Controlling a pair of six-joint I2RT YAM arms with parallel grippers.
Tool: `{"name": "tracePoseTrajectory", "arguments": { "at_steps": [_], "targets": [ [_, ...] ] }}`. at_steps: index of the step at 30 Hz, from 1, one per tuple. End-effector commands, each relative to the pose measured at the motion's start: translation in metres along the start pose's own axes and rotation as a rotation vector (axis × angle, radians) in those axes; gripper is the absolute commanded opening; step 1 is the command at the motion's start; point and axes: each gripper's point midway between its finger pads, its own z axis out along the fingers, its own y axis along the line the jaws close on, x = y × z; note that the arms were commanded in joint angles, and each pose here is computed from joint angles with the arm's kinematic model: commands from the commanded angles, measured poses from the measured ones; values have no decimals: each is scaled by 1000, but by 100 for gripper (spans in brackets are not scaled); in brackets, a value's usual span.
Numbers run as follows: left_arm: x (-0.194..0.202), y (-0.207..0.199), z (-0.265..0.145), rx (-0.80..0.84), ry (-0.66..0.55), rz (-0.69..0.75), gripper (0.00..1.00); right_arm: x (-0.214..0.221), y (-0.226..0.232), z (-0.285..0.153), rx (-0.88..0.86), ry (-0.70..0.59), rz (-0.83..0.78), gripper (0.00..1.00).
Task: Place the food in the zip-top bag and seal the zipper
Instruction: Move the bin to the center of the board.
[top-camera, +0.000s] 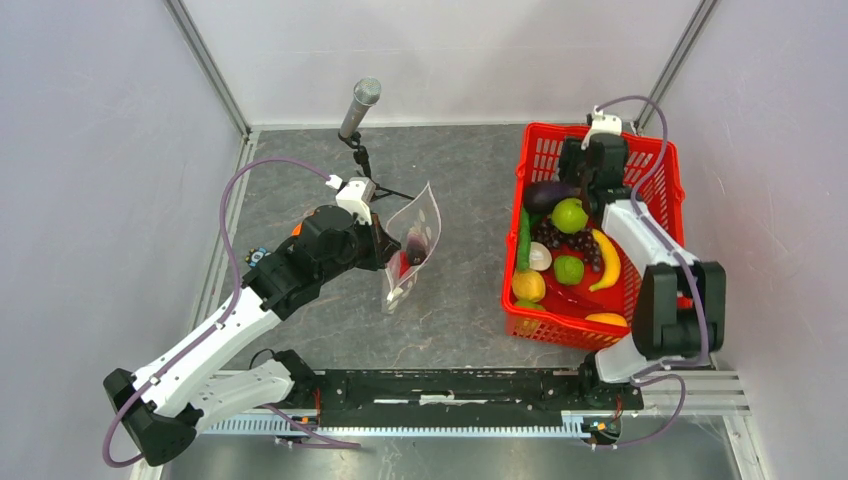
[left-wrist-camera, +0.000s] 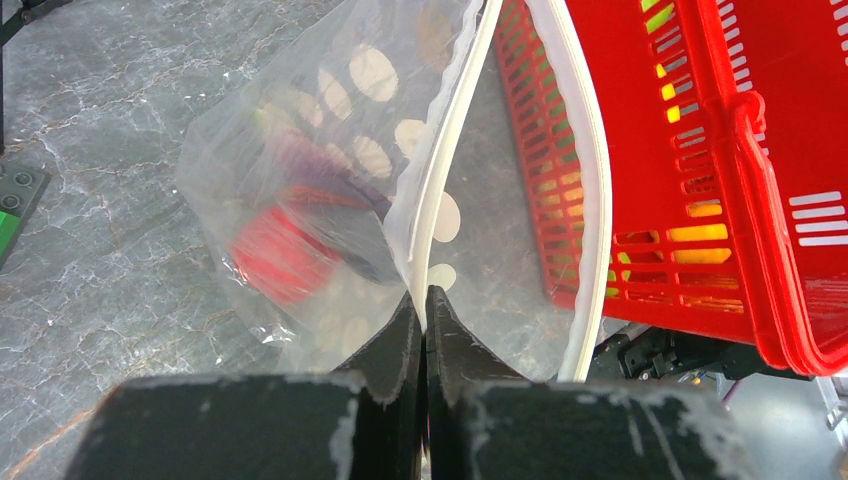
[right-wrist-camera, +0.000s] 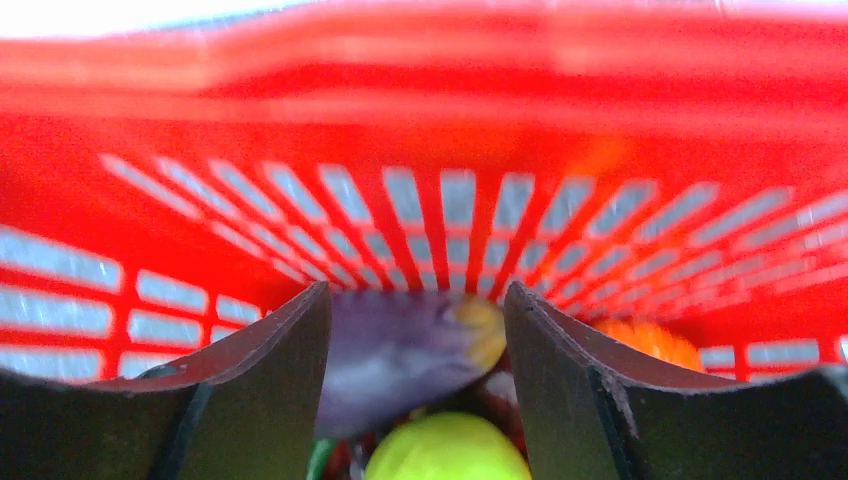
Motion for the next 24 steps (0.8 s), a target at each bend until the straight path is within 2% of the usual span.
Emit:
{"name": "tracePoseTrajectory", "arguments": {
  "at_steps": [1,4,9,14,17,21,24],
  "targets": [
    [-12,-5,-3,30,-49,21,2,-94,18,26,-66,-246,37,70],
    [-11,-5,-3,27,-46,20,2,-109,15,49,-36,-263,66,76],
    [-12,-4,-4,24,-50,16,2,-122,-5,80,42,-307,189,78],
    [-11,-5,-5,27,-45,17,2,-142,-5,118,-13,-229,130,80],
    [-9,-3,-5,22,-42,12,2,-138,14,104,-138,-180,66,81],
    [-9,-2,-4,16,-43,16,2,-109,17,64,-192,-127,41,85],
    [-12,-3,-4,17,-46,28,2,-82,32,41,-302,-63,-5,86]
  ]
}}
